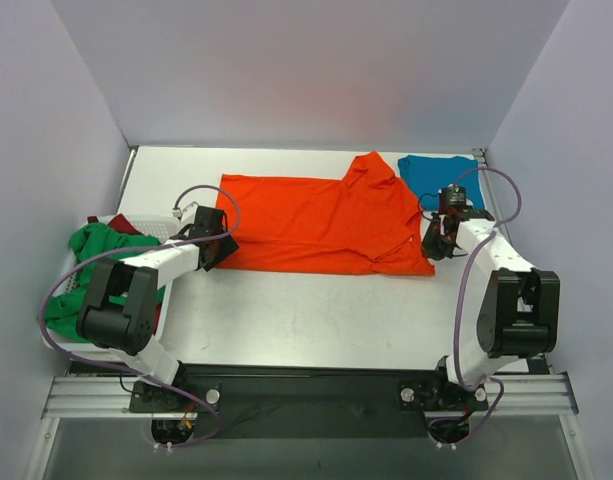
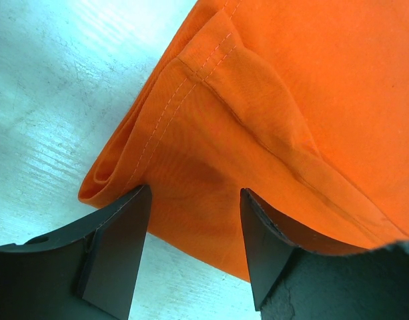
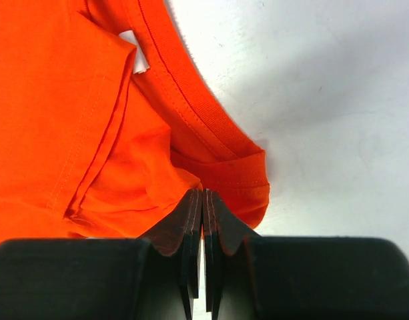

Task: Fold and stack the t-shirts
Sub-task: Fold the flattened tshirt in 1/3 of the way

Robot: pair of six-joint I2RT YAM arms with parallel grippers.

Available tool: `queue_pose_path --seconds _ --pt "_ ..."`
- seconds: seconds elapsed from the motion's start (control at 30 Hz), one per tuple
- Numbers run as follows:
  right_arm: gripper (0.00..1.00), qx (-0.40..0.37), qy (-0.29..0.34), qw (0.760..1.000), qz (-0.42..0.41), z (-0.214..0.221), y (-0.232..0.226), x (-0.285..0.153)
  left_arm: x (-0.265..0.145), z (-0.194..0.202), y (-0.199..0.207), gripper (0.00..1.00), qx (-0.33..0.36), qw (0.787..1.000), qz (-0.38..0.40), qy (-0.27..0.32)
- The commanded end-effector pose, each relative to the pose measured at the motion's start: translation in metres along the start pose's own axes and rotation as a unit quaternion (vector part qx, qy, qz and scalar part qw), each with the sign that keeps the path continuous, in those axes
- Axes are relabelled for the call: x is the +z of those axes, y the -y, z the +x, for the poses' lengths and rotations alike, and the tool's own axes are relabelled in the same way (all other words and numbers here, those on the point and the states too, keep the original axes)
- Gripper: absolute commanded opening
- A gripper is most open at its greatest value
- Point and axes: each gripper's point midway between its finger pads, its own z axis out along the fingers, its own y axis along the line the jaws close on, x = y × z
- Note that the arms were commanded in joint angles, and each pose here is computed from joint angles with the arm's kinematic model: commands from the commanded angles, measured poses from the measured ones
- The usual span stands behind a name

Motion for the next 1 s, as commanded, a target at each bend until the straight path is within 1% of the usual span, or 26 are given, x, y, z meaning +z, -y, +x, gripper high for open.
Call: queue_pose_path --seconds 0.0,0.13,0.33,0.47,0.73,0.97 --pt "0.01 -0.048 0.003 0.997 0.062 -0.006 0.007 -0.01 0.006 0.003 -0.013 0.66 0.002 1.0 -0.027 -0.007" --pt "0.01 -0.082 -0.009 0.99 0.11 -0.005 0.013 -0.006 0.006 0.004 -0.014 0.66 0.004 1.0 -0.029 -0.007" --pt "0.0 -0.101 -0.014 0.979 0.177 -0.009 0.034 -0.002 0.007 0.003 -0.016 0.66 0.004 0.999 -0.031 -0.008" --pt "0.0 -0.105 -0.008 0.975 0.193 -0.018 0.036 0.0 0.008 0.004 -0.016 0.66 0.004 0.999 -0.032 -0.01" --pt "0.0 -0.122 -0.006 0.972 0.198 -0.031 0.026 0.002 0.01 0.005 -0.019 0.66 0.007 0.999 -0.036 -0.012" --pt "0.0 -0.13 -0.026 0.967 0.216 -0.017 0.036 0.007 0.011 0.007 -0.02 0.66 0.007 0.999 -0.035 -0.015"
